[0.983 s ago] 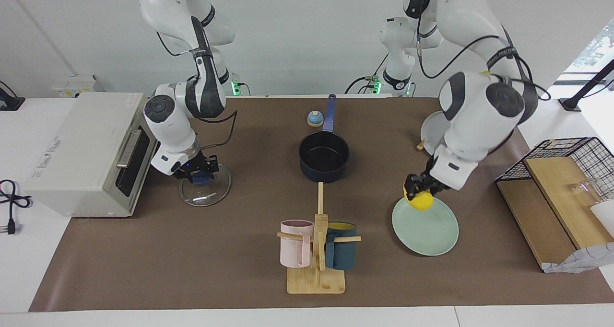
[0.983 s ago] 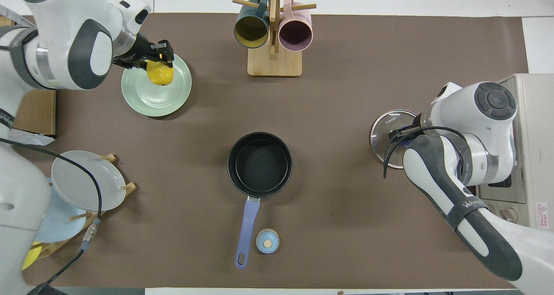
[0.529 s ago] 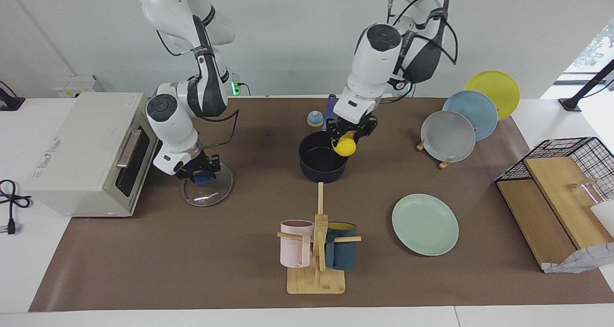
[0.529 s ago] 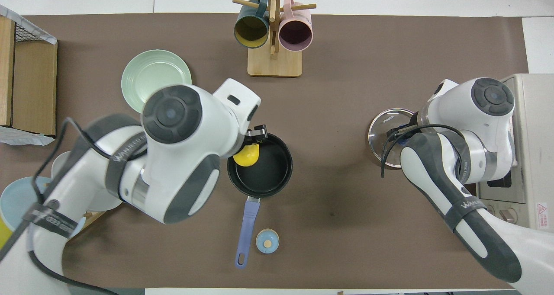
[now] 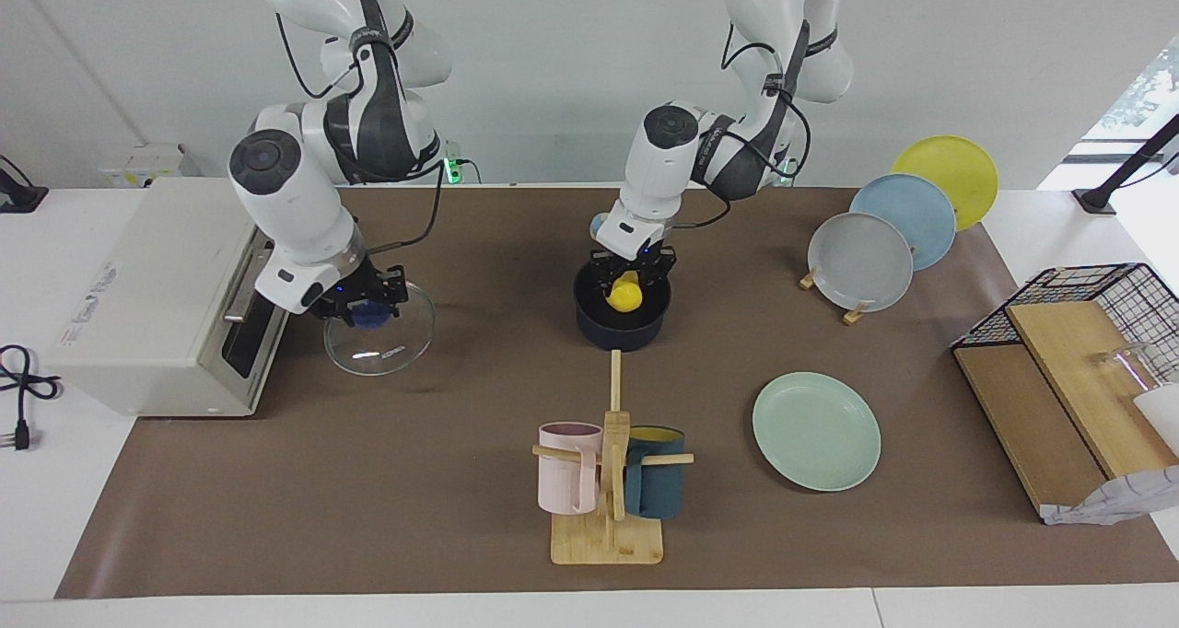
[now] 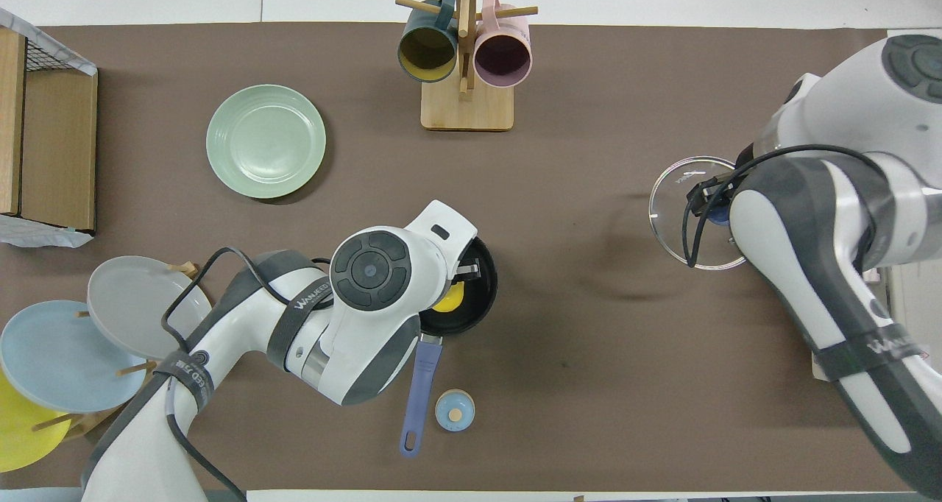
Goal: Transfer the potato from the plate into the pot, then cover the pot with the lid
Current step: 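Release the potato into the pot while the right gripper lifts the lid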
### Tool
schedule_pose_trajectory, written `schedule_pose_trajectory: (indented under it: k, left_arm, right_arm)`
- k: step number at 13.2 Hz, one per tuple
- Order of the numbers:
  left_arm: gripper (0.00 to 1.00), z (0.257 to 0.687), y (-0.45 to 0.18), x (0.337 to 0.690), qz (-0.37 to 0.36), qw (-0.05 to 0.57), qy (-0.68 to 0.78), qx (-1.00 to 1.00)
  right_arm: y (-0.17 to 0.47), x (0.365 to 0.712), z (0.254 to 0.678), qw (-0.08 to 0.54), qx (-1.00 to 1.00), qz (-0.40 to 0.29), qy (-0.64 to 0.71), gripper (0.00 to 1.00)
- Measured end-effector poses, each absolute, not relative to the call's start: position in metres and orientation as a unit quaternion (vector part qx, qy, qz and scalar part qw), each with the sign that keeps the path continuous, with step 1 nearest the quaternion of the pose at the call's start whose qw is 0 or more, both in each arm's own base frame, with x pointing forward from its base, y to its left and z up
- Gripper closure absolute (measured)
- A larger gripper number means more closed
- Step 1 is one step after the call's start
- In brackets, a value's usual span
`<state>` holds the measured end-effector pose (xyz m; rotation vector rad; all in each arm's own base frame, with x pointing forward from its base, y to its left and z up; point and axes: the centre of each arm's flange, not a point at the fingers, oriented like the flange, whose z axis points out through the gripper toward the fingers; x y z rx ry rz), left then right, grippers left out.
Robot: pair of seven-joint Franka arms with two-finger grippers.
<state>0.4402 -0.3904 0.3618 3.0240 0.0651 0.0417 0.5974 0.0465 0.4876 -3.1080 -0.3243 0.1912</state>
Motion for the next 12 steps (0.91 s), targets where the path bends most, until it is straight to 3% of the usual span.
schedule_pose_trajectory:
  k: [3,11,12]
  left_arm:
    - [0.40,0.342,-0.394,0.436,0.011,0.046,0.011,0.999]
    - [0.40,0.322,-0.395,0.422,0.021,0.047,-0.002,0.999]
    - [0.34,0.322,-0.396,0.422,0.023,0.045,-0.005,0.999]
  right_arm:
    - [0.039,0.599,0.549,0.006,-0.994,0.056,-0.099,0.34]
    - [0.088,0.598,0.539,0.002,-0.989,0.072,-0.132,0.34]
    - [0.088,0.598,0.540,0.002,-0.989,0.072,-0.131,0.34]
